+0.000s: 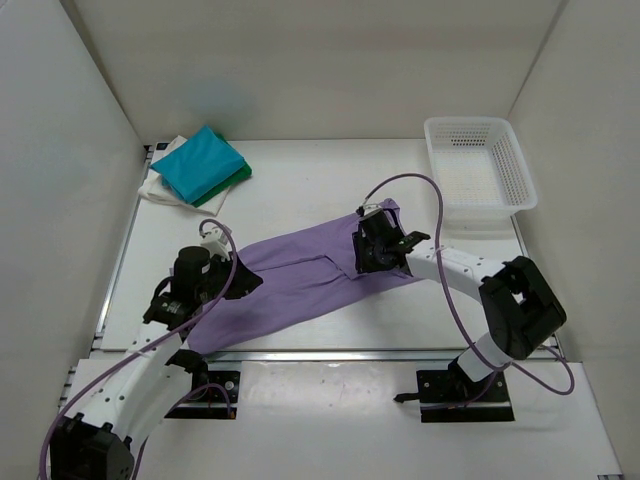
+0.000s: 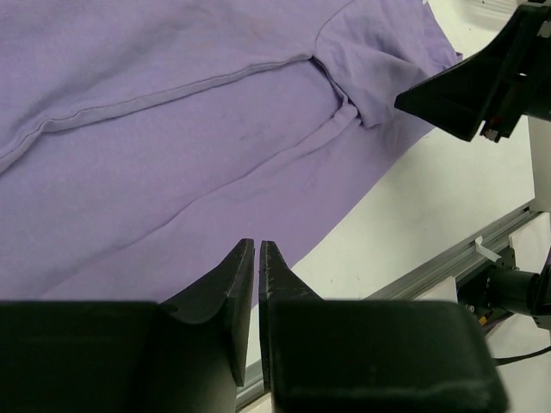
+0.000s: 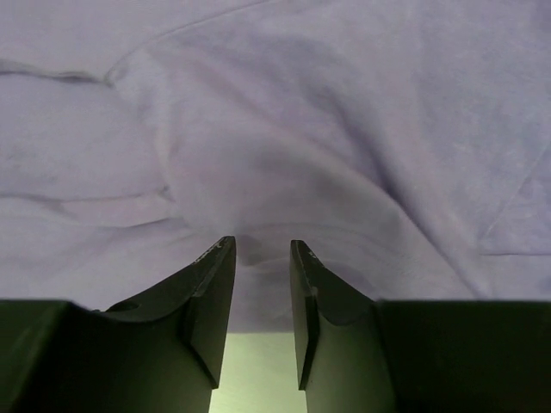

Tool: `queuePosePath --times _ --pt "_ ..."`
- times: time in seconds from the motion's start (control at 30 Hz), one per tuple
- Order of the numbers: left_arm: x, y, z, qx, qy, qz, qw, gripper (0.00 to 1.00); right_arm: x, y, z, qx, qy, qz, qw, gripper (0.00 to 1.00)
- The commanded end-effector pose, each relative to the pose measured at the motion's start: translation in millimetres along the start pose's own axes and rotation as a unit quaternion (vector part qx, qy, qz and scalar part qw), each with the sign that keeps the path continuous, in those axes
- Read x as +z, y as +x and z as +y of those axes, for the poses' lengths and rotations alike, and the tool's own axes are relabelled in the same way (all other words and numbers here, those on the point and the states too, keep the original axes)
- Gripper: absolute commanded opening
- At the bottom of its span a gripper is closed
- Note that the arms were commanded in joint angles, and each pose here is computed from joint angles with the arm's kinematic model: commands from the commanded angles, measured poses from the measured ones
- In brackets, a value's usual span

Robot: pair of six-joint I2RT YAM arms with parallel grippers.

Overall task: Fold and stack the t-shirts
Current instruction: Rotate the tshirt 90 degrees

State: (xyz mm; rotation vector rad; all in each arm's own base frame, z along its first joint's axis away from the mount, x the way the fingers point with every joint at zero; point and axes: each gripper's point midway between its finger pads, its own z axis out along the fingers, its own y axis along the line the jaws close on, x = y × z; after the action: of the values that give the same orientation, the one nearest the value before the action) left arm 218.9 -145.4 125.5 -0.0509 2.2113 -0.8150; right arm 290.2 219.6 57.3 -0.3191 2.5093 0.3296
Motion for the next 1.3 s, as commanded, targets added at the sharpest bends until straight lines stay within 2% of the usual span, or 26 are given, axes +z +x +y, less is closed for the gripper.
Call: queuePosePath --times 0.0,0.27,0.37,0.43,0.53,0.63,0.7,0.77,0.97,1.1,1.23,1.27 --pt "0.0 -2.4 -4.6 -0.002 0.012 -0.003 1.000 0.19 7.6 -12.6 5.7 -0.010 -0.010 -0.012 1.000 0.28" --pt "3.0 -1.1 -5.0 -0.005 0.012 0.001 1.000 0.19 10.0 -7.0 17.8 -0.001 -0.051 0.004 0.999 0.24" --pt "3.9 -1.1 -6.6 -0.006 0.015 0.001 1.000 0.19 7.9 -4.3 20.8 0.004 -0.065 0.005 0.998 0.26" --pt "4.3 0.7 -4.9 -0.008 0.012 0.003 1.000 0.19 6.7 -7.0 21.8 0.003 -0.065 0.001 0.998 0.28" --pt "2.6 -1.3 -4.4 -0.010 0.010 0.001 1.000 0.19 8.9 -7.1 16.0 0.002 -0.046 0.002 0.999 0.27" --pt "0.2 -4.8 -5.8 -0.008 0.009 -0.005 1.000 0.19 12.4 -7.2 14.6 0.002 -0.044 0.005 0.999 0.19" --pt "-1.3 -7.3 -6.9 -0.006 0.011 -0.007 1.000 0.19 14.0 -4.1 11.8 0.004 -0.039 0.012 0.999 0.06" --pt "-2.6 -8.1 -10.3 -0.002 0.014 -0.003 1.000 0.19 12.5 -4.3 13.9 0.002 -0.039 0.017 0.999 0.00" --pt "-8.8 -23.1 -25.0 0.012 0.018 0.012 1.000 0.19 -17.6 -20.3 23.7 -0.005 -0.054 0.011 0.998 0.00" --pt "-12.0 -40.6 -33.5 0.016 0.025 0.012 0.999 0.19 -29.3 -12.2 33.8 0.001 -0.082 0.027 0.996 0.00" --pt "-14.9 -49.7 -38.6 0.022 0.025 0.010 0.999 0.19 -20.3 9.1 34.0 -0.004 -0.085 0.056 0.995 0.13" --pt "-15.3 -49.2 -39.8 0.026 0.026 0.014 0.999 0.19 -16.9 15.9 34.2 -0.001 -0.092 0.068 0.993 0.14"
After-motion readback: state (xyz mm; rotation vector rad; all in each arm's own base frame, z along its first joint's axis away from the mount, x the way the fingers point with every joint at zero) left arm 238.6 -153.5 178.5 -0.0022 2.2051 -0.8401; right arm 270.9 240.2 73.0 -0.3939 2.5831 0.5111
